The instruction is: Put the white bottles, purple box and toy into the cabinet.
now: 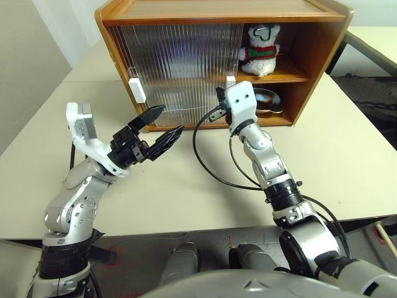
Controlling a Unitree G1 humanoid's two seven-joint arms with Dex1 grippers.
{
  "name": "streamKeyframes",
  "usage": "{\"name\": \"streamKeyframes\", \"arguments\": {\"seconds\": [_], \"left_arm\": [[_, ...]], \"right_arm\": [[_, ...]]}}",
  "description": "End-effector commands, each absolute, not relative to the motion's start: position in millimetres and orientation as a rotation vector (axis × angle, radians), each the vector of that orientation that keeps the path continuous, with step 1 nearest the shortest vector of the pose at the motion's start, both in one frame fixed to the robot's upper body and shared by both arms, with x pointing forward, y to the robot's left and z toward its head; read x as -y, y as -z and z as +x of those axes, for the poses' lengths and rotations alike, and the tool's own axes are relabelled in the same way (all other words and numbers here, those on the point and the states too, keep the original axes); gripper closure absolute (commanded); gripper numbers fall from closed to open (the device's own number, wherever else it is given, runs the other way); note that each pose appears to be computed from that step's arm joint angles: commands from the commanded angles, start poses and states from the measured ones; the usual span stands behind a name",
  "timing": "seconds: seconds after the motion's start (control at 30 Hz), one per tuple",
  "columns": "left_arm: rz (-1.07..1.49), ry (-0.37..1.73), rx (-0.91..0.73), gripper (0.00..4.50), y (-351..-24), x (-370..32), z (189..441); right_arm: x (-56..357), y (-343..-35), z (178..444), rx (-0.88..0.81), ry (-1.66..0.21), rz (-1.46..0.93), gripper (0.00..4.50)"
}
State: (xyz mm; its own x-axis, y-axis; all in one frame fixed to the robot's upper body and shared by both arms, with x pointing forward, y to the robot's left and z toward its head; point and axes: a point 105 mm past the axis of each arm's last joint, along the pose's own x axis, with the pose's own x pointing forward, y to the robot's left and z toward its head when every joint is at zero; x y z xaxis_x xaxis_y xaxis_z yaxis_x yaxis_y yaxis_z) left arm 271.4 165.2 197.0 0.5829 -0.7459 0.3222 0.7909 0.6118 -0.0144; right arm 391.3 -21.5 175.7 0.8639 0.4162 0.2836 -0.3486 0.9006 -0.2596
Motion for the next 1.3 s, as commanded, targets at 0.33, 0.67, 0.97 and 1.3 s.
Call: {"name": "streamKeyframes", "arguments": {"seconds": [0.33,0.67,0.97,1.3], "left_arm": [[-0.154,0.921,0.299,0.00,-196,-161,273],[-0.159,0.940,0.298,0.00,-195,-158,276],[-0.160,0.949,0.299,0.00,-195,-158,278],[-0.157,0.947,0.302,0.00,-196,-159,279]], "right_arm": [[75,-181,399,0.326,-0.103,-0.253,4.46],[133,-171,405,0.240,0.114,-0.231,4.46],[158,-176,412,0.252,0.213,-0.253,4.46],[185,-184,418,0.262,0.348,-0.282,4.46]]}}
